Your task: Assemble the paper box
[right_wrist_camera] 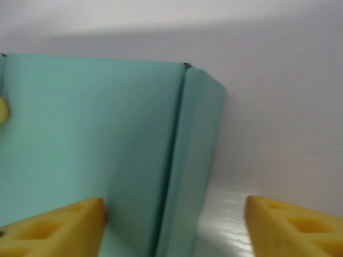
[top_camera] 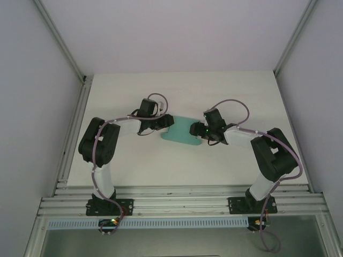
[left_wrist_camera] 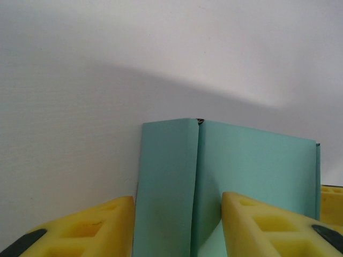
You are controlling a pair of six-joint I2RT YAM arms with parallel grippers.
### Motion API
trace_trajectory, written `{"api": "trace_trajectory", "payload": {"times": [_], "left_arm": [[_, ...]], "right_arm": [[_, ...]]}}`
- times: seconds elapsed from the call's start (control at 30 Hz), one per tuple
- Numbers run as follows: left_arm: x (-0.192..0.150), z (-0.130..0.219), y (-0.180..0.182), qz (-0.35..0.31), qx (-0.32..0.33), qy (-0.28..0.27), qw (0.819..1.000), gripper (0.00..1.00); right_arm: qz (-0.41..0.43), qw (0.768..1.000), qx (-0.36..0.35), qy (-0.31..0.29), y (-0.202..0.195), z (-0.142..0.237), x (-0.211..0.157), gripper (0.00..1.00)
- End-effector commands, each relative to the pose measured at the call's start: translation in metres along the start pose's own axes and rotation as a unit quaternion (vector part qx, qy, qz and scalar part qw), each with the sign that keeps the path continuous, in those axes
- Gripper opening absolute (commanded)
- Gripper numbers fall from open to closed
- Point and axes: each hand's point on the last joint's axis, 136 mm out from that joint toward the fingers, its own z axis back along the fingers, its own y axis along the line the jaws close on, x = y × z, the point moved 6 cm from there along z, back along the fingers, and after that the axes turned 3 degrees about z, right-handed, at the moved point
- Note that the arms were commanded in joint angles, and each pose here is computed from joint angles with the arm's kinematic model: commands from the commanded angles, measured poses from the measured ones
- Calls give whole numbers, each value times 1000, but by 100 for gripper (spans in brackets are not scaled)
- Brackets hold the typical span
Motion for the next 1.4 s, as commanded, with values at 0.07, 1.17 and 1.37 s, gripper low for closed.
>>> {"api": "trace_trajectory", "payload": {"times": [0.07, 1.17, 1.37], "left_arm": [[-25, -4, 22, 21, 45, 39, 998, 43], [-12, 23, 54, 116, -108, -19, 987, 14], [-12, 22, 47, 91, -88, -2, 992, 14]], "right_arm": [[-50, 999, 14, 6, -26, -11, -17, 46], [-112, 959, 254, 53, 31, -8, 38, 93], [-91, 948, 297, 64, 50, -9, 44, 86]]}}
